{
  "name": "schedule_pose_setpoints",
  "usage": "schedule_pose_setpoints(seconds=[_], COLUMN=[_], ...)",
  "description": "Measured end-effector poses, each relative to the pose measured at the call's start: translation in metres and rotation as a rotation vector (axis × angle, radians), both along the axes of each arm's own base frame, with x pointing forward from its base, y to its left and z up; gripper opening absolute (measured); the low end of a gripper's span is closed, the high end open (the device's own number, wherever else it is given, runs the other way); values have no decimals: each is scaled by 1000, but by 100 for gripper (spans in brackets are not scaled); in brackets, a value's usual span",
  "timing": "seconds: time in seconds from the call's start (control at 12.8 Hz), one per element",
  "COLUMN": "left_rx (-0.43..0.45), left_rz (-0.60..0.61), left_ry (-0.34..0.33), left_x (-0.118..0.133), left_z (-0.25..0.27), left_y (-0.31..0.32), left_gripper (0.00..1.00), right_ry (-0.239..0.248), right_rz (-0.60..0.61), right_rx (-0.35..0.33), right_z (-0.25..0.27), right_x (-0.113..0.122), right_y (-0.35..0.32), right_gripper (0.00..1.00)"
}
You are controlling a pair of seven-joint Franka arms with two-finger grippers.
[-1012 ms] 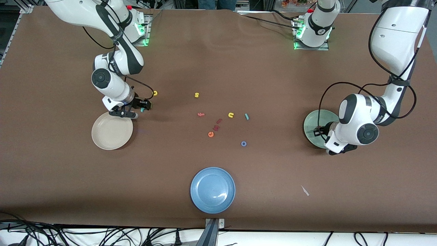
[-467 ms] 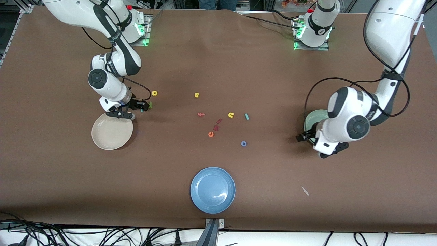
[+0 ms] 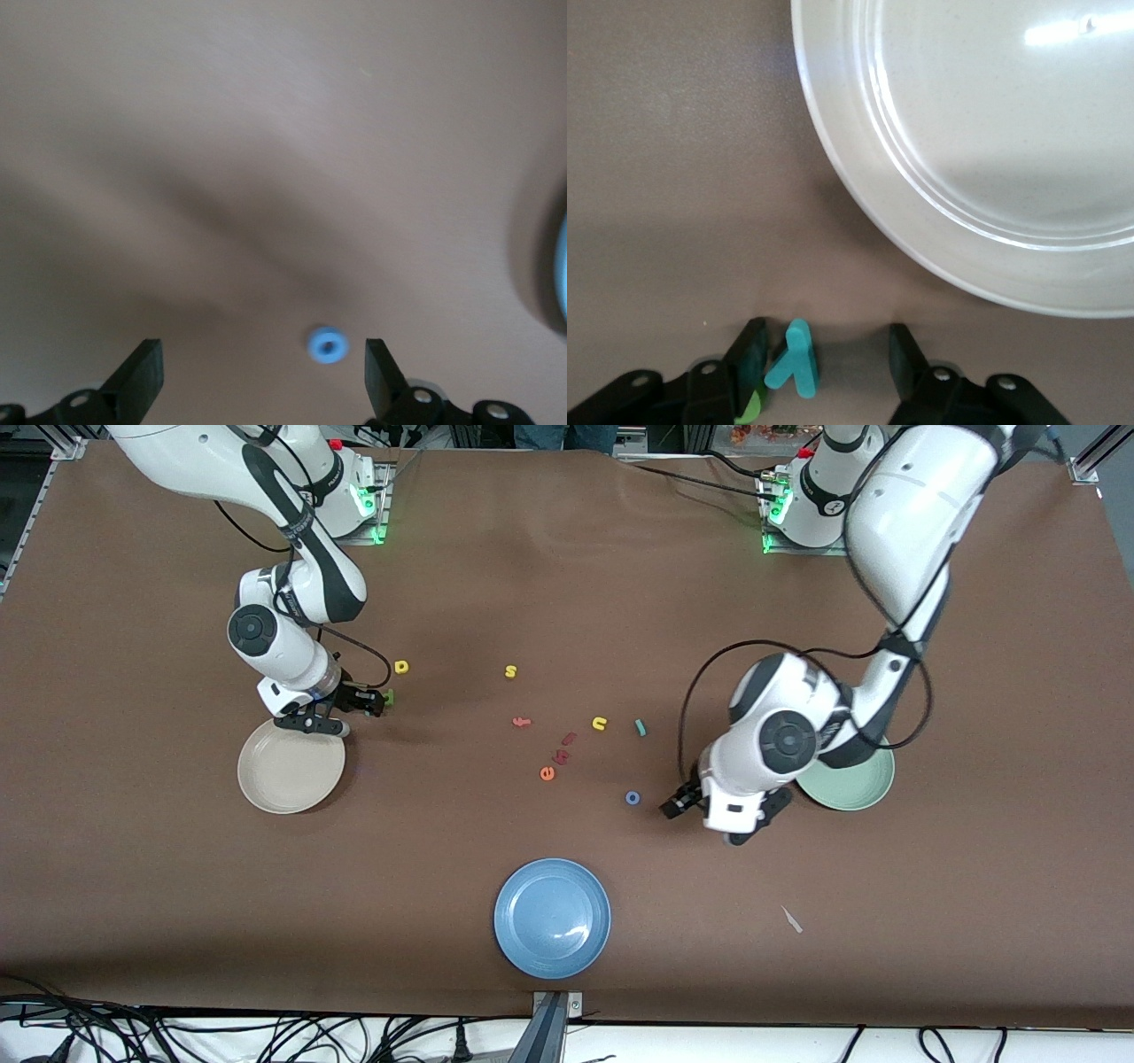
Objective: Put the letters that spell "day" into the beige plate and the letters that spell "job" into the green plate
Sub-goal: 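Grasp the blue ring with the left gripper while the right gripper grasps cyan letter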
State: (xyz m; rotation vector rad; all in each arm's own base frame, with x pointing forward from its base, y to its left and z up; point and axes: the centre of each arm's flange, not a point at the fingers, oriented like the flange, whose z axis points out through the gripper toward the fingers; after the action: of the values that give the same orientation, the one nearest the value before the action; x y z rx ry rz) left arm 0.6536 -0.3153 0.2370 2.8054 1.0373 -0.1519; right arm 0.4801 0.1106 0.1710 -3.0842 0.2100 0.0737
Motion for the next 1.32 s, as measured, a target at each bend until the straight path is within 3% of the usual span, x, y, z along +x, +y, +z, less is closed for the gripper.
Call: schedule_pose_setpoints(seconds=[0.39, 0.78, 0.93, 1.01, 1.17, 1.32], left_rx=[108, 109, 112, 115, 111, 111], left_rz=[-52, -40, -43, -47, -47, -46], left_ry=[-11, -41, -32, -26, -33, -32], left_x=[-24, -18, -20, -23, -21, -21], left_z=[-67, -60, -67, -71, -68, -67], left_y=[-44, -53, -55, -57, -59, -59], left_gripper=[100, 100, 85, 85, 63, 60], right_ry=[-1, -2, -2, -2, -3, -4], right_rz=[4, 0, 0, -1, 1, 7], right_rx=[3, 20, 20, 21, 21, 21], right_z=[1, 4, 4, 4, 4, 4], right_x=[-1, -7, -7, -7, -6, -6], right_y=[5, 32, 32, 32, 32, 31], right_gripper=[55, 55, 55, 55, 55, 55])
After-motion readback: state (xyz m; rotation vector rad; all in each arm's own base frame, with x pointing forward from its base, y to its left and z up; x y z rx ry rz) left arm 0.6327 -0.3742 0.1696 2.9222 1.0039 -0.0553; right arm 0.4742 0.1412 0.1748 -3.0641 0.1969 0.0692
